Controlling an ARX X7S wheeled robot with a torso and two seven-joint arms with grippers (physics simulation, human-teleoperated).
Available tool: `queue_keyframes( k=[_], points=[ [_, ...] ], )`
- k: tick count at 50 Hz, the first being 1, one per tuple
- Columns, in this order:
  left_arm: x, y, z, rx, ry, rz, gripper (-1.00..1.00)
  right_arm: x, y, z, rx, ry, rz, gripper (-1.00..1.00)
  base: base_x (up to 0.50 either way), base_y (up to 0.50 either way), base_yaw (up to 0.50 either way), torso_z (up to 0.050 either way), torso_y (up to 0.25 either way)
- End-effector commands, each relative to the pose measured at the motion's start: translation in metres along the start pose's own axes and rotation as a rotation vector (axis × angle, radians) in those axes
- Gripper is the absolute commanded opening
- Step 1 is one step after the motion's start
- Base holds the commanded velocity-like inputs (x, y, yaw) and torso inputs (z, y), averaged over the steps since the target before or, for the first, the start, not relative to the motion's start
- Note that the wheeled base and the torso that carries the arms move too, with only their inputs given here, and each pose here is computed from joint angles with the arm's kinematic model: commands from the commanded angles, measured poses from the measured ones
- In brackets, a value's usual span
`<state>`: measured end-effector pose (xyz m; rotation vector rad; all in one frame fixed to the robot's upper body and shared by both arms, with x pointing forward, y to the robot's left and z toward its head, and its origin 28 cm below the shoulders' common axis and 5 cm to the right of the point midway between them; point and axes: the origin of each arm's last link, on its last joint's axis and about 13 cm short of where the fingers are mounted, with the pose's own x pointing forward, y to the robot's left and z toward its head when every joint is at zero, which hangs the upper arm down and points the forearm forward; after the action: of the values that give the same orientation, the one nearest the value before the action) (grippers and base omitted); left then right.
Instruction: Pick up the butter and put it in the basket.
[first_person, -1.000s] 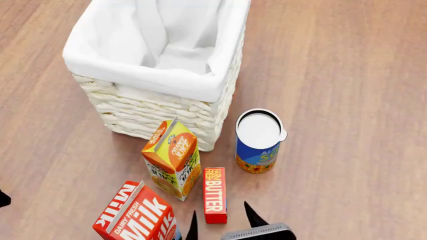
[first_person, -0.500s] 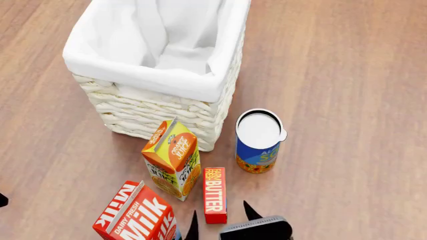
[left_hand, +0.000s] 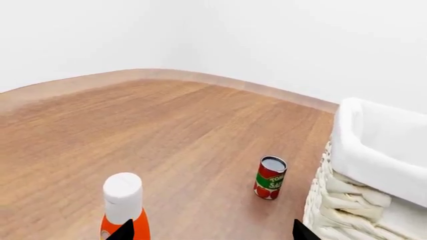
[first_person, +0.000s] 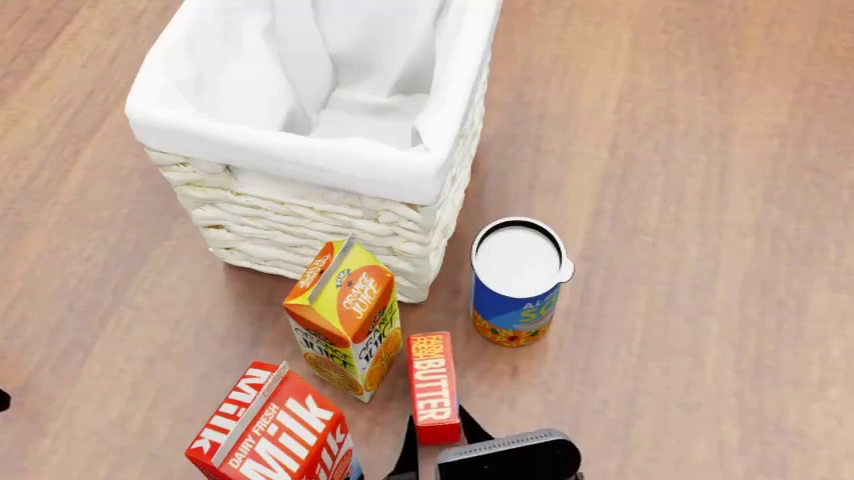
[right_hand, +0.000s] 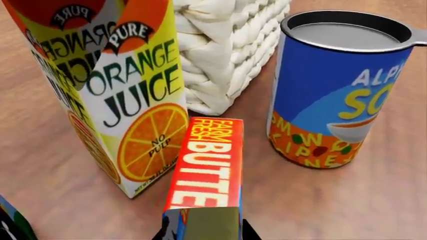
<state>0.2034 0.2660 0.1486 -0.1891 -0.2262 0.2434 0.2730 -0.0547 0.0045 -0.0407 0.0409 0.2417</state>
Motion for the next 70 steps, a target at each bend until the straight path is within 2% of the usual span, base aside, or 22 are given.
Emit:
queue_keyframes(
  k=[1, 14, 18, 34, 51, 70],
  points=[
    [0.001, 0.001, 0.001, -0.001, -0.001, 0.005, 1.0, -0.002, 0.001, 0.007, -0.028, -0.032, -0.01, -1.0, 0.0, 0.0, 0.0, 0.0, 0.0],
    [0.002, -0.001, -0.001, -0.001, 0.002, 0.006, 1.0, -0.024, 0.004, 0.045, -0.077, -0.134, -0.042, -1.0, 0.0, 0.0, 0.0, 0.0, 0.0],
    [0.002, -0.001, -0.001, -0.001, 0.003, 0.005, 1.0, -0.028, 0.005, 0.051, -0.128, -0.134, -0.063, -1.0, 0.0, 0.0, 0.0, 0.0, 0.0],
    [0.006, 0.001, -0.002, -0.004, 0.0, 0.018, 1.0, -0.047, 0.013, 0.084, -0.212, -0.218, -0.065, -1.0, 0.0, 0.0, 0.0, 0.0, 0.001],
    [0.007, 0.0, -0.002, -0.005, 0.0, 0.017, 1.0, -0.07, 0.019, 0.132, -0.314, -0.336, -0.088, -1.0, 0.0, 0.0, 0.0, 0.0, 0.001],
    [0.008, -0.001, -0.004, -0.001, 0.002, 0.015, 1.0, -0.089, 0.011, 0.171, -0.384, -0.391, -0.148, -1.0, 0.0, 0.0, 0.0, 0.001, 0.001]
  ],
)
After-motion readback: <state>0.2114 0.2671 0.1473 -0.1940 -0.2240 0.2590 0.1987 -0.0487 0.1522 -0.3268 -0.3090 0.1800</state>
